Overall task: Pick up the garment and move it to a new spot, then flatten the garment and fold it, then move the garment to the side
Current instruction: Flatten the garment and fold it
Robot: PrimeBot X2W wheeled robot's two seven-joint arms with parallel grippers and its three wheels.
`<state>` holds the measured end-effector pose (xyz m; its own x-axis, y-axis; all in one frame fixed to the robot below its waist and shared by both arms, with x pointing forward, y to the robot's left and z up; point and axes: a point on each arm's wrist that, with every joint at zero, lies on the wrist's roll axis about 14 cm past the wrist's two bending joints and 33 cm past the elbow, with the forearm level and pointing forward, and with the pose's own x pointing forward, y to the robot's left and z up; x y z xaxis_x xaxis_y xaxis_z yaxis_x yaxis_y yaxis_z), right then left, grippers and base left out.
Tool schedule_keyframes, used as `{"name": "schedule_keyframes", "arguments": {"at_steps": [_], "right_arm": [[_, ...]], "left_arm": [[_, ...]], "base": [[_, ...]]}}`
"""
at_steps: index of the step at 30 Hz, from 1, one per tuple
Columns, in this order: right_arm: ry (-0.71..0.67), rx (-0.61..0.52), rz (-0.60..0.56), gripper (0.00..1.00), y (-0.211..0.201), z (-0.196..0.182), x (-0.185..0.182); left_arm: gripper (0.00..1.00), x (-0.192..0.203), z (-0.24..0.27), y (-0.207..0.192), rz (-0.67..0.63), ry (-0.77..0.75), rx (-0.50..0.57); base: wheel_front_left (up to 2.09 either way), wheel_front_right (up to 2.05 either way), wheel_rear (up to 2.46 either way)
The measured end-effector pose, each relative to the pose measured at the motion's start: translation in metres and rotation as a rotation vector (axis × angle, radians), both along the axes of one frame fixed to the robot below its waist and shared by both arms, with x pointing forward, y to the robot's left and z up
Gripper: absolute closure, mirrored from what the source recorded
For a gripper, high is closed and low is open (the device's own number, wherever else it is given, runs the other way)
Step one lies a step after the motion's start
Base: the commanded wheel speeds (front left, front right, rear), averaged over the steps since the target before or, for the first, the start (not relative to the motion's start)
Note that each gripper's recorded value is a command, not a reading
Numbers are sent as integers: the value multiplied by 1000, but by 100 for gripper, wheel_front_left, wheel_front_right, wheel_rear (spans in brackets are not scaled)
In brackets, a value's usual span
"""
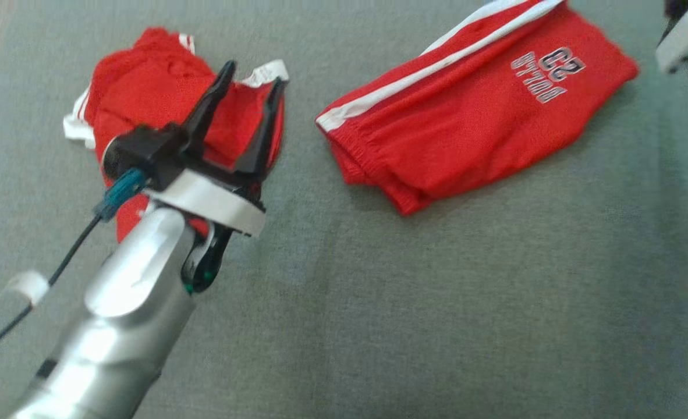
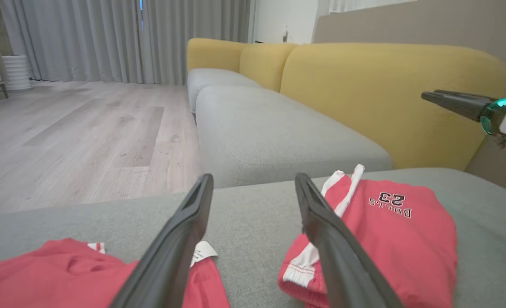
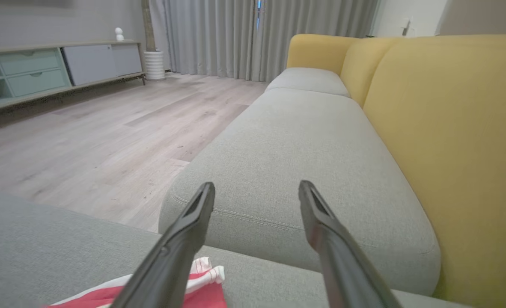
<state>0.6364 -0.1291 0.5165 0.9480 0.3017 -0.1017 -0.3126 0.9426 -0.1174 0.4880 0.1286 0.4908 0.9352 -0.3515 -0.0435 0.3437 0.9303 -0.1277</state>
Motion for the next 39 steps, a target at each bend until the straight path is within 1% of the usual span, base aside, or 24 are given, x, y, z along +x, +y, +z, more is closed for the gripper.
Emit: {"name": "schedule_keyframes", "arguments": {"at_steps": [2, 7, 11, 16, 20, 23, 28, 30, 32, 35, 39], "right_arm": [[-2, 34, -21, 0, -6, 3, -13], [7, 56, -45, 0, -17, 2, -50], [7, 95, -66, 0, -24, 1, -80], [-32, 163, -103, 0, -35, 5, -118], [-18, 223, -139, 0, -35, -12, -156], [10, 238, -156, 0, -32, -32, -188], [65, 274, -225, 0, -36, -61, -231], [78, 275, -241, 0, -38, -67, -240], [78, 273, -245, 0, -38, -68, -242], [67, 269, -244, 0, -38, -62, -237], [105, 267, -234, 0, -31, -66, -226]], "left_arm": [[0, -6, 9, 4, 31, -23, -23], [0, -29, 21, 11, 91, -60, -68], [0, -50, 24, 8, 115, -72, -103], [0, -74, 22, -2, 122, -76, -132], [0, -91, 19, -5, 135, -73, -149], [0, -101, 17, -5, 147, -72, -160], [0, -117, 7, -10, 143, -49, -165], [0, -120, 3, -9, 148, -41, -169], [0, -119, 2, -10, 151, -36, -176], [0, -117, 2, -8, 157, -39, -174], [0, -114, -4, -7, 159, -23, -174]], "base": [[0, 0, 0], [0, 0, 0], [0, 0, 0], [0, 0, 0], [0, 0, 0], [0, 0, 0], [0, 0, 0], [0, 0, 0], [0, 0, 0], [0, 0, 0], [0, 0, 0]]}}
